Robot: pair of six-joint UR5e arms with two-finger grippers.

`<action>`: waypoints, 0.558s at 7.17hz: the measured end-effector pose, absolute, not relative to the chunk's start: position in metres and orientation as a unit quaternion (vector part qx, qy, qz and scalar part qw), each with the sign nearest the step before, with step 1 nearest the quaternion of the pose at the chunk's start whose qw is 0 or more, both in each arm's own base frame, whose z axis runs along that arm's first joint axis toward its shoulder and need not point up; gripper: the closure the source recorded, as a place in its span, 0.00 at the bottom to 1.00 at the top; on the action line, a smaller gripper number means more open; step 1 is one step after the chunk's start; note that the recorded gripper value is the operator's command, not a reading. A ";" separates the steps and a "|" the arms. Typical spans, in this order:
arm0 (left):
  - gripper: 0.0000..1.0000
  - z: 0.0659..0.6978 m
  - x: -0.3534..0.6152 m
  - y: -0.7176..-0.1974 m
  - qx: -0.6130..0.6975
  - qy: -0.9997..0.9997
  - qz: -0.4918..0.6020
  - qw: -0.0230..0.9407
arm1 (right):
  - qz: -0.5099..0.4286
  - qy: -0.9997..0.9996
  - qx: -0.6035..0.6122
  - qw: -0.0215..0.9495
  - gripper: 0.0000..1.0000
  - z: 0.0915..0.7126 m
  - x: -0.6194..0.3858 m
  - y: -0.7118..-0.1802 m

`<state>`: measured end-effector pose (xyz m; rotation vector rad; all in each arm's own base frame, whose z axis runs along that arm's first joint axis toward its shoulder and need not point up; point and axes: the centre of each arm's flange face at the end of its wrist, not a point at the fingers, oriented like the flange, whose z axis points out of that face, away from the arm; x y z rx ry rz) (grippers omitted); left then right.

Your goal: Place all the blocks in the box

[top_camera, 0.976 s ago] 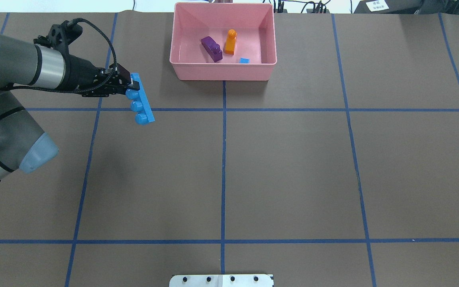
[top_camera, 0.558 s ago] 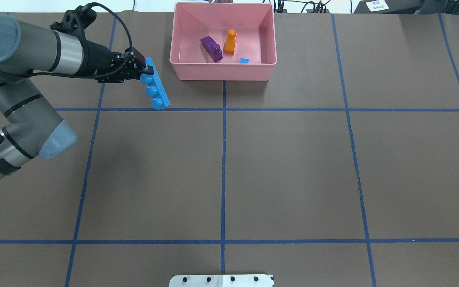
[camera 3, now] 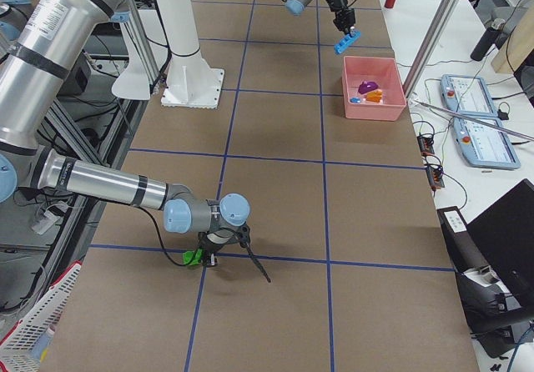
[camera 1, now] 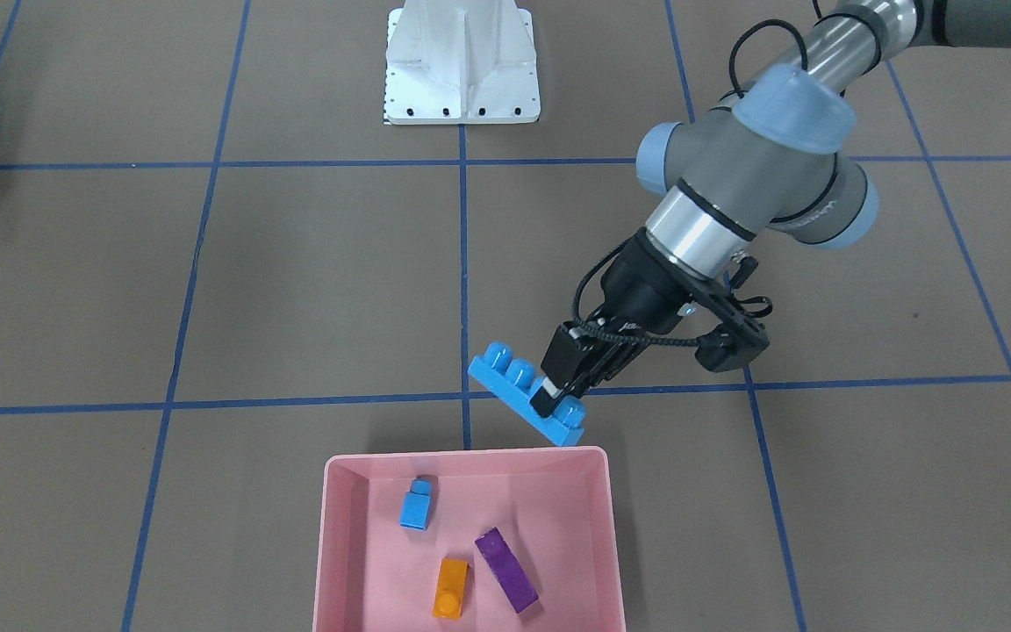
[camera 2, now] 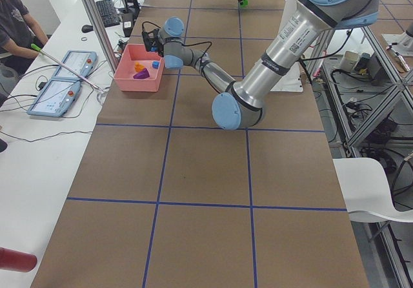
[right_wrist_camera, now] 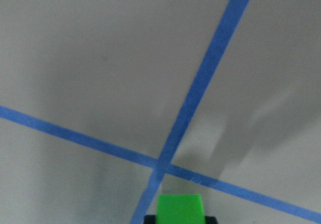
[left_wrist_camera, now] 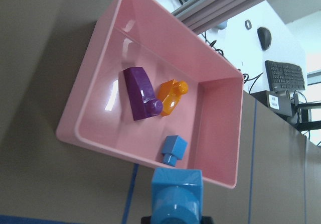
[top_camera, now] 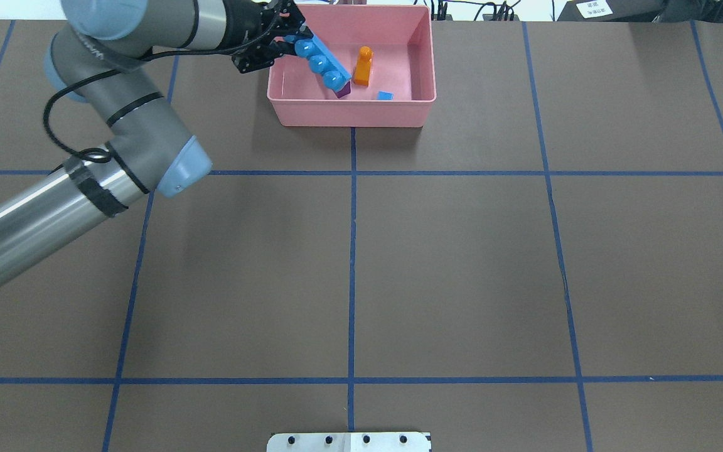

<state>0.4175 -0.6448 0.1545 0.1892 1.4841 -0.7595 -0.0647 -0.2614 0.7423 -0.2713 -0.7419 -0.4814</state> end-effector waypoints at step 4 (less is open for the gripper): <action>0.35 0.152 0.470 -0.701 0.089 0.615 -0.476 0.622 | -0.197 -0.345 -0.102 0.912 1.00 0.666 -0.016 -0.318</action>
